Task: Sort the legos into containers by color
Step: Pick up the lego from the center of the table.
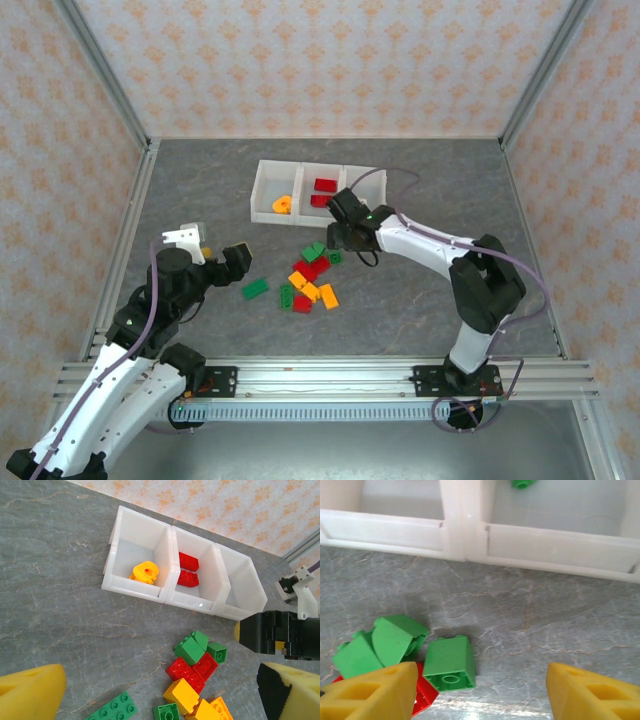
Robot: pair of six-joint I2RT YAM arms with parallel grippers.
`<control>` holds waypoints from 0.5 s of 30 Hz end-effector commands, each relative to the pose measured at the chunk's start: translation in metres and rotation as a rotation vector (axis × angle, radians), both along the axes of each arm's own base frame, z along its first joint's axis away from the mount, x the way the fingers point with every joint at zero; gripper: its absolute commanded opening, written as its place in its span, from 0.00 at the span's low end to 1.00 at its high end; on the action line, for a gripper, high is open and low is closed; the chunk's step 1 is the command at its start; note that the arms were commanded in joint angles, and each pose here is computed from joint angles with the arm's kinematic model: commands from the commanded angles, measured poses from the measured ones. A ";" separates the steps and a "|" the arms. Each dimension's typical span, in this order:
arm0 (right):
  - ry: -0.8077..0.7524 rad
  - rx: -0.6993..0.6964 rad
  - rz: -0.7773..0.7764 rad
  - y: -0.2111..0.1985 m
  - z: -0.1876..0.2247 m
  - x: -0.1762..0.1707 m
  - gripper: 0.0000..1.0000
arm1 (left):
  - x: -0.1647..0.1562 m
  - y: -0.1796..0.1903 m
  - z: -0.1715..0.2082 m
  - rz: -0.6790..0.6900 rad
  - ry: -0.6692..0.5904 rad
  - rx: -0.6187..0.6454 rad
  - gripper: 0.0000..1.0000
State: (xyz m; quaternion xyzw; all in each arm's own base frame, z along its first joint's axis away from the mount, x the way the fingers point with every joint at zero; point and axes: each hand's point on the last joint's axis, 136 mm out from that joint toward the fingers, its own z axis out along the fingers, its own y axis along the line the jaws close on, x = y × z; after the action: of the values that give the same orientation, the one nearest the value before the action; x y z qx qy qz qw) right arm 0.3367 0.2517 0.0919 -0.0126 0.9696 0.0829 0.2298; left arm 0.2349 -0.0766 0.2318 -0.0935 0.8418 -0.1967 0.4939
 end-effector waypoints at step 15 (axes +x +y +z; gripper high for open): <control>0.072 -0.012 0.062 0.022 -0.041 -0.001 0.71 | 0.001 -0.001 0.002 0.000 -0.015 -0.007 0.99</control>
State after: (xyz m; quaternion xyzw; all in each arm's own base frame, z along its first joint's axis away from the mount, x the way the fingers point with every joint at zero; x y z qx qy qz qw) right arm 0.3297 0.2687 0.0509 -0.0335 0.9783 0.0870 0.1852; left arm 0.2349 -0.0766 0.2318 -0.0934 0.8419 -0.1968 0.4938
